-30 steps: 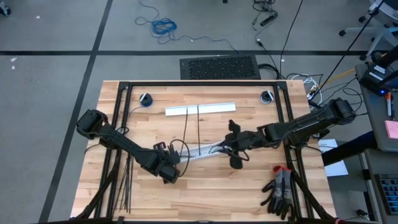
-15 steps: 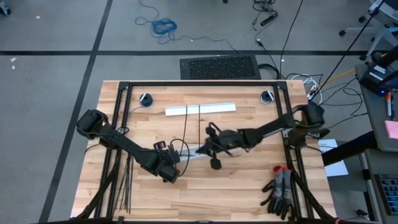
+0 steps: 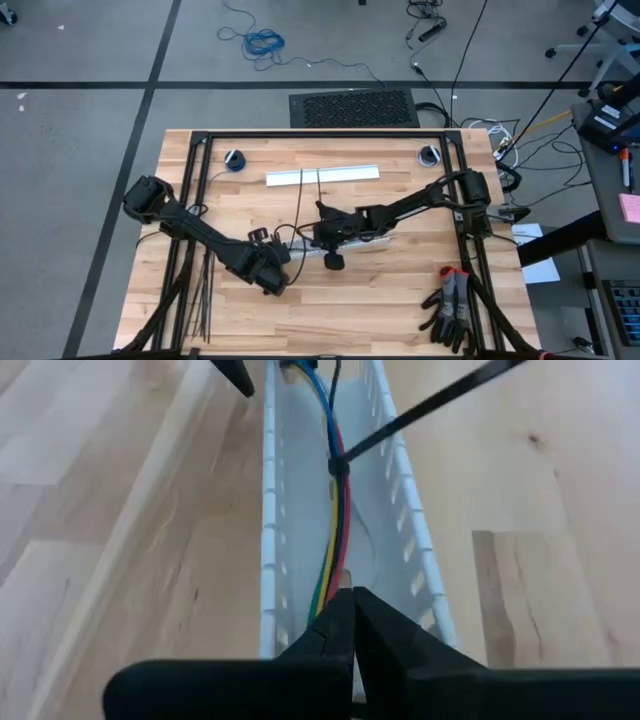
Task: Ziptie cables
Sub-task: Put the zip-tied cables into the white cable duct
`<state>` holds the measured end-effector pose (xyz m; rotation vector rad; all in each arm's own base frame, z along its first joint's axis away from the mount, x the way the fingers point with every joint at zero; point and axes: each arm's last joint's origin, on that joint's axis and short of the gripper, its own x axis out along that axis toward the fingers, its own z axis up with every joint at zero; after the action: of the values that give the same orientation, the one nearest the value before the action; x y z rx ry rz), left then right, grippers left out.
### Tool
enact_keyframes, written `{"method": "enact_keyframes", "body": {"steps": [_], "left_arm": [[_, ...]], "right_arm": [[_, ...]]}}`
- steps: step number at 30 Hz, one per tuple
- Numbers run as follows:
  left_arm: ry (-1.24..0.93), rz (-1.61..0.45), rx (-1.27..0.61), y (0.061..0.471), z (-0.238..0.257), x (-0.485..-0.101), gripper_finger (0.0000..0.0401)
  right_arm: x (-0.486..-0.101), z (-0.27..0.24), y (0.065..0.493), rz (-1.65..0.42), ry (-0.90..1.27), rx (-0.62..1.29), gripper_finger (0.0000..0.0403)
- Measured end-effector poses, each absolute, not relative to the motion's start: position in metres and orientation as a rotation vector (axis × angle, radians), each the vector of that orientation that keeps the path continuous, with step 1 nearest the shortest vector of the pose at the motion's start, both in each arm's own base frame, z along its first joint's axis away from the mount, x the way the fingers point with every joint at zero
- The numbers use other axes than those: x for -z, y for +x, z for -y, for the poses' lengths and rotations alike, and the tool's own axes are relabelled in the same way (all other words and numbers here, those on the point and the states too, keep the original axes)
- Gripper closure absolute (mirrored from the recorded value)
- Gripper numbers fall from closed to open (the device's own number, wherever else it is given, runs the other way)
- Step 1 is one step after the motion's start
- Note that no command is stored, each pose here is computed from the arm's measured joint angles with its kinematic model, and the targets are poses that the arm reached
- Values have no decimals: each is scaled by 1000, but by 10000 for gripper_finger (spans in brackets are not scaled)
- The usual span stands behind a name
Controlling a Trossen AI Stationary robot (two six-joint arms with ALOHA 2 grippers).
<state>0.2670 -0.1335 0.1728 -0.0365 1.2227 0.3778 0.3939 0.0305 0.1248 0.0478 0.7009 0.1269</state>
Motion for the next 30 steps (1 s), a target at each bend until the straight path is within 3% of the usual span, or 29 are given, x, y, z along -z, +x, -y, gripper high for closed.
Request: {"method": "enact_keyframes", "body": {"steps": [12,21,30], "left_arm": [[158,-1145,-589,267,128,-205,255],[348,-1076,-422,283,123,-193,255],[318,-1138,-374,284,104,-172,267]], "right_arm": [[-121,-29,389,-784,51,-65,403],[-119,-39,386,-815,56,-68,403],[-118,-49,383,-833,41,-96,403]]}}
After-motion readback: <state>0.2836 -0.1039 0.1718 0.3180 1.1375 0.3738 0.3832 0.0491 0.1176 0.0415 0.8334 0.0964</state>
